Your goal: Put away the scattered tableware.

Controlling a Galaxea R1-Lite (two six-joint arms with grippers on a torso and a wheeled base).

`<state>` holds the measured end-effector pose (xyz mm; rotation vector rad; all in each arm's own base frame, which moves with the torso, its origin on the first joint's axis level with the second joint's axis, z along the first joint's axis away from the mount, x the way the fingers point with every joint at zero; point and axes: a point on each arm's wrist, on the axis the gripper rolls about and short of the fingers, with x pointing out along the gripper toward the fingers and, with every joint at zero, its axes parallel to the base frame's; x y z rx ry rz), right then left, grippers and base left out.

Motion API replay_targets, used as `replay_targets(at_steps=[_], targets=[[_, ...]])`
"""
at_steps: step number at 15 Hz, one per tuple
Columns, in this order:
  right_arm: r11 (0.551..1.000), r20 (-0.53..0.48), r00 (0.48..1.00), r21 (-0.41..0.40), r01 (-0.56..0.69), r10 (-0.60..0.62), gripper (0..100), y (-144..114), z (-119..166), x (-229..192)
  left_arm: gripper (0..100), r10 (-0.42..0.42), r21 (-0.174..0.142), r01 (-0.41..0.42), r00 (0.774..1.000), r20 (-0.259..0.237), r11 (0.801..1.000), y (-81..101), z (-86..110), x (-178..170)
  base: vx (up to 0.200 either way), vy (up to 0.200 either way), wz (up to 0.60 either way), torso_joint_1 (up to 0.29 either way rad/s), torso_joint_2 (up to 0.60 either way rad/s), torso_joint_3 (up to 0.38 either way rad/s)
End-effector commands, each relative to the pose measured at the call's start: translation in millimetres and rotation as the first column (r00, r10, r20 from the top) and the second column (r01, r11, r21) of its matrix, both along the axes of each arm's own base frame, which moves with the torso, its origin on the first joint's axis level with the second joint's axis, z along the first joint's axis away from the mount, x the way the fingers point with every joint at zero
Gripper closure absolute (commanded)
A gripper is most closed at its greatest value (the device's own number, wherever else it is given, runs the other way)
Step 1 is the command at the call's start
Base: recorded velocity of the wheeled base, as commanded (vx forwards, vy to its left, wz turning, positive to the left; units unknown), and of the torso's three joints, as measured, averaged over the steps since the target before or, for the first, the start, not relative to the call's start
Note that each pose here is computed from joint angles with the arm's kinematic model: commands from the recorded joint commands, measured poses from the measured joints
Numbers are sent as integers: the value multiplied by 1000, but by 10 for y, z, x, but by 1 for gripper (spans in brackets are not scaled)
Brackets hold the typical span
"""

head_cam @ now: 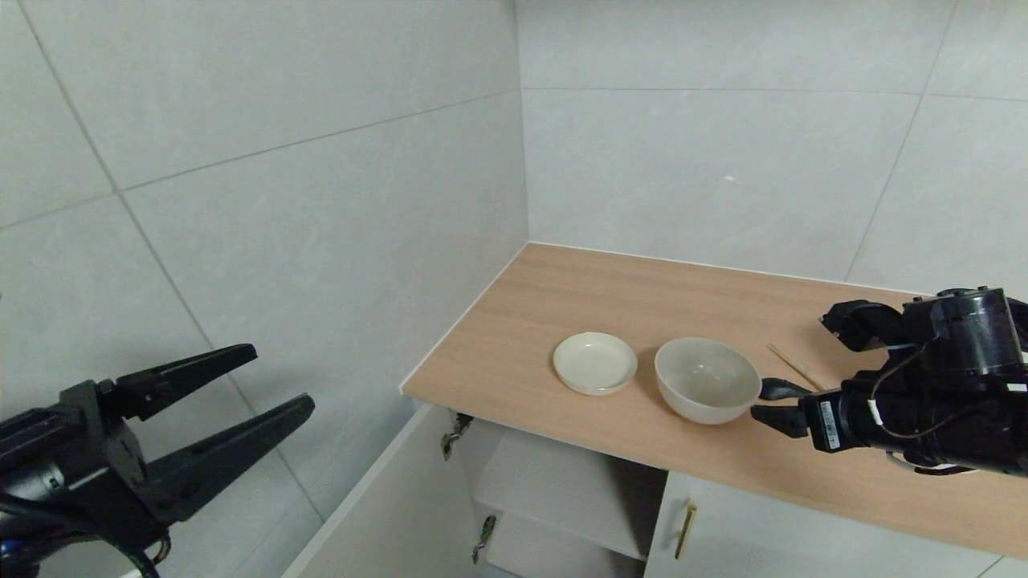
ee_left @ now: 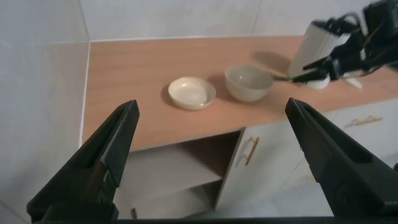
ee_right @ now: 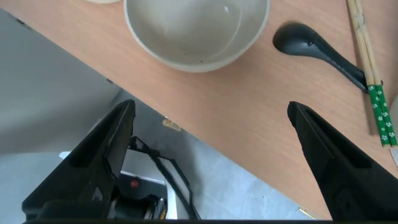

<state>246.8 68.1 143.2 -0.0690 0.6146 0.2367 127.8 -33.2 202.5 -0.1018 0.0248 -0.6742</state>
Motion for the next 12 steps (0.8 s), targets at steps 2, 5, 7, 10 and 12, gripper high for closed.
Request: replay_targets(at_steps=[2, 5, 7, 10, 12], targets=[[1000, 5, 1000, 5, 15, -15, 0, 5, -37, 212, 0, 1, 32, 0, 999, -32, 999, -20, -64, 115, 0, 0, 0, 0, 0, 0], [1000, 11, 1000, 1, 24, -24, 0, 68, -63, 451, 0, 1, 38, 1, 997, -74, 999, -33, -124, 191, 0, 0, 0, 0, 0, 0], [998, 0, 999, -25, 51, -51, 0, 89, -130, 526, 0, 2, 38, 2, 996, -85, 999, -43, -127, 247, 0, 0, 0, 0, 0, 0], [998, -14, 998, -31, 59, -59, 0, 111, -202, 637, 0, 5, 35, -2, 996, -85, 999, -55, -86, 323, 0, 0, 0, 0, 0, 0], [997, -24, 997, -41, 70, -71, 0, 128, -259, 712, 0, 5, 37, -1, 995, -97, 999, -54, -120, 312, 0, 0, 0, 0, 0, 0]])
